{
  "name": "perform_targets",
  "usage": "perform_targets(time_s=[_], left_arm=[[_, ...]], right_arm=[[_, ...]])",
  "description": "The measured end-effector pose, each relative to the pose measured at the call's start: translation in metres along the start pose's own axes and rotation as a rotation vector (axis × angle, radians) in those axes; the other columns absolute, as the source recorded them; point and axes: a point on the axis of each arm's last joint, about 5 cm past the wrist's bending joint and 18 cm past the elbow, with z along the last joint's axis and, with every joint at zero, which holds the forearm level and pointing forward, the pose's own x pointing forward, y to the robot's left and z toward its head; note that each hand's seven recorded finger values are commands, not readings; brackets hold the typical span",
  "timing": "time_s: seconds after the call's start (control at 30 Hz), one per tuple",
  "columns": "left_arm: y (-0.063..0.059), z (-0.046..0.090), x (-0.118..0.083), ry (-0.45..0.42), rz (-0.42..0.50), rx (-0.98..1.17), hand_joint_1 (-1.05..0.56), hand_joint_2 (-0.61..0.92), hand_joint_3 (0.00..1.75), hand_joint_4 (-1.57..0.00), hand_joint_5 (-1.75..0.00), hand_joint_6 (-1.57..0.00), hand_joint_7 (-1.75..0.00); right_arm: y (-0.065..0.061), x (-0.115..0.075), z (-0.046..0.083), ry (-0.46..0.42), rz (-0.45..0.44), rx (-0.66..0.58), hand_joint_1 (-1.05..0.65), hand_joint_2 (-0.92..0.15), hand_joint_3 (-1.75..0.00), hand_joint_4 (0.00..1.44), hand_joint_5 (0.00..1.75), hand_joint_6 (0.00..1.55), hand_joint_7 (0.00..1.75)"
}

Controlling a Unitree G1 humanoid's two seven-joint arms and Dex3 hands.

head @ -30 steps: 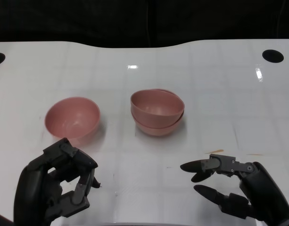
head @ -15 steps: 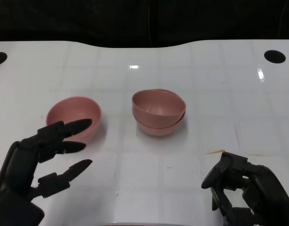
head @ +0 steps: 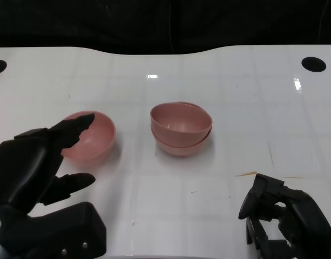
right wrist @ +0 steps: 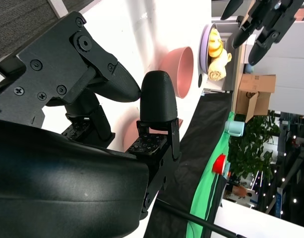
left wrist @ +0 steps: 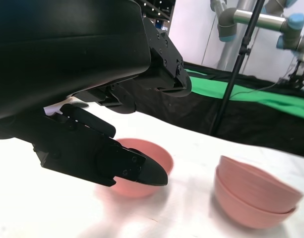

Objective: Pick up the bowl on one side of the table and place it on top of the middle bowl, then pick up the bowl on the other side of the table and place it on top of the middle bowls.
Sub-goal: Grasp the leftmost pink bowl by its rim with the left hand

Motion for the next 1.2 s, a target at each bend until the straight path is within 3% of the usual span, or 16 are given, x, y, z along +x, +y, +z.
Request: perform_targets(time_s=[0.3, 0.4, 0.6, 0.83, 1.07, 1.2], left_arm=[[-0.012, 0.013, 0.031, 0.086, -0.086, 0.149, -0.53, 0.87, 0.00, -0.53, -0.06, -0.41, -0.01], [-0.023, 0.014, 0.046, 0.105, -0.131, 0.184, -0.54, 0.87, 0.00, -0.58, -0.08, -0.42, -0.01], [-0.032, 0.015, 0.054, 0.119, -0.177, 0.210, -0.56, 0.90, 0.01, -0.60, -0.08, -0.41, 0.00], [-0.056, 0.009, 0.084, 0.209, -0.357, 0.337, -0.56, 0.91, 0.01, -0.65, -0.08, -0.44, -0.01], [-0.080, 0.002, 0.092, 0.249, -0.479, 0.363, -0.52, 0.92, 0.03, -0.71, -0.08, -0.47, -0.01], [-0.084, 0.000, 0.093, 0.251, -0.490, 0.370, -0.52, 0.92, 0.03, -0.72, -0.08, -0.47, -0.01]], right_arm=[[0.000, 0.001, 0.000, -0.001, 0.004, -0.011, -0.18, -0.39, -1.45, 0.89, 1.75, 0.71, 1.73], [-0.001, 0.001, 0.001, -0.006, 0.002, -0.014, -0.18, -0.39, -1.45, 0.89, 1.75, 0.71, 1.72], [-0.001, 0.001, 0.000, -0.004, 0.000, -0.015, -0.18, -0.39, -1.45, 0.89, 1.75, 0.71, 1.70], [0.001, 0.000, 0.000, -0.002, 0.002, -0.011, -0.17, -0.40, -1.43, 0.88, 1.75, 0.71, 1.67], [0.002, 0.001, 0.001, -0.005, 0.000, -0.009, -0.18, -0.40, -1.41, 0.88, 1.75, 0.72, 1.67], [0.002, 0.001, 0.001, -0.005, 0.000, -0.011, -0.18, -0.40, -1.41, 0.88, 1.75, 0.73, 1.66]])
